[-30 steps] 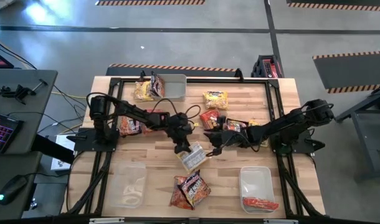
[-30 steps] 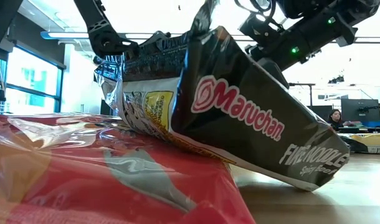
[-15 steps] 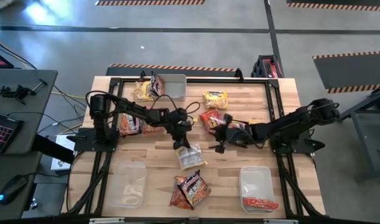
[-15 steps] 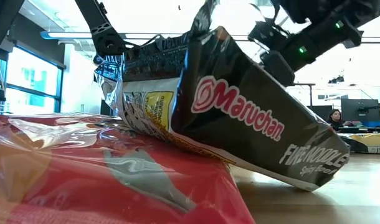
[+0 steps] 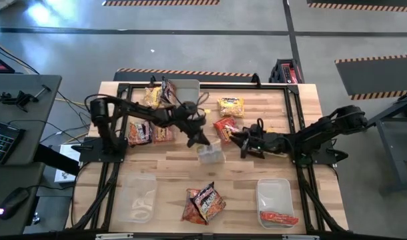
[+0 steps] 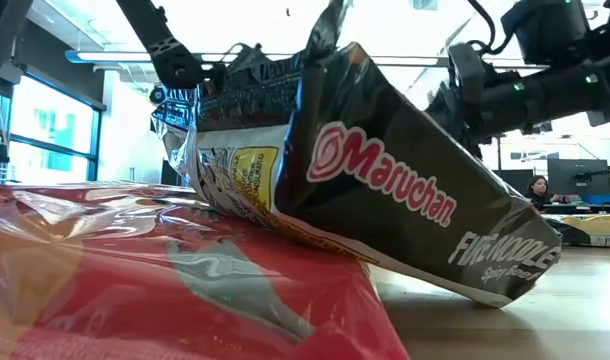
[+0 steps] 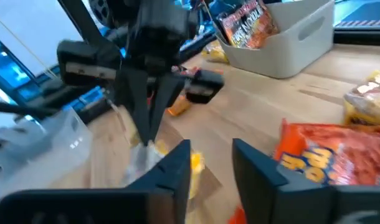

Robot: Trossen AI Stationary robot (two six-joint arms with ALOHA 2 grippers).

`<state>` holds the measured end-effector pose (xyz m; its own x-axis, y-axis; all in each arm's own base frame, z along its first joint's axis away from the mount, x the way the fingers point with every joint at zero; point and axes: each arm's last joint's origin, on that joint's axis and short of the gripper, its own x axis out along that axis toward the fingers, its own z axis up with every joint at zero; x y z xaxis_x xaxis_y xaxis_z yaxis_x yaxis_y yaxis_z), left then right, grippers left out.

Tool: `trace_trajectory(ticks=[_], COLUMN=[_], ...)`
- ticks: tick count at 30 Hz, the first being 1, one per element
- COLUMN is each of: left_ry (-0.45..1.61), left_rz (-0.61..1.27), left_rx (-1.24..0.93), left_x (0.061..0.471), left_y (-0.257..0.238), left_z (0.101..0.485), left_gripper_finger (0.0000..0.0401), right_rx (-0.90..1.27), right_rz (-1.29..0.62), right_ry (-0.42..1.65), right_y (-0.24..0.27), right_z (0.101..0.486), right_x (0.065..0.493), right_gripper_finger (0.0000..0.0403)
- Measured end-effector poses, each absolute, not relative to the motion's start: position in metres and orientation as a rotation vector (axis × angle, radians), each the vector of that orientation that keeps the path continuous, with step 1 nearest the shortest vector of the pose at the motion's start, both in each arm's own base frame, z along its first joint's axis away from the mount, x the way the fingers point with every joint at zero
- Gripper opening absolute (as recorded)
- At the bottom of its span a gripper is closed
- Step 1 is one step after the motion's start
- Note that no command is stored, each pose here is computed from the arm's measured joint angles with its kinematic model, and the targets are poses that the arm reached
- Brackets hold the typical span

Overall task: Sort Maruchan noodles
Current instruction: Put the bottom left yellow noodle pack into the transparent bin

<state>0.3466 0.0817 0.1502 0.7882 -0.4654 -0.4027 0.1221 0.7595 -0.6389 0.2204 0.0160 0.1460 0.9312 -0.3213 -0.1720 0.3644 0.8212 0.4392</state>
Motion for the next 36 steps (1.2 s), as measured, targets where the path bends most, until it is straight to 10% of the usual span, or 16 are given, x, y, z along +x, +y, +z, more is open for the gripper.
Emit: trace_trajectory(ticks=[11,36], left_ry=[0.261,-0.048], left_rz=[-0.268,-0.146], left_rx=[-0.441,-0.266], left_x=[0.321,0.283], left_y=[0.101,0.106], left_z=[0.241,0.314], left_gripper_finger=[0.0,0.0], right_rx=[0.379,0.437], right_rz=[-0.359,-0.173], right_ry=[-0.005,-0.292], right_y=[0.018,-0.022], right_z=[0.171,0.152], right_x=[0.238,0.322], right_gripper_finger=[0.0262,0.0268])
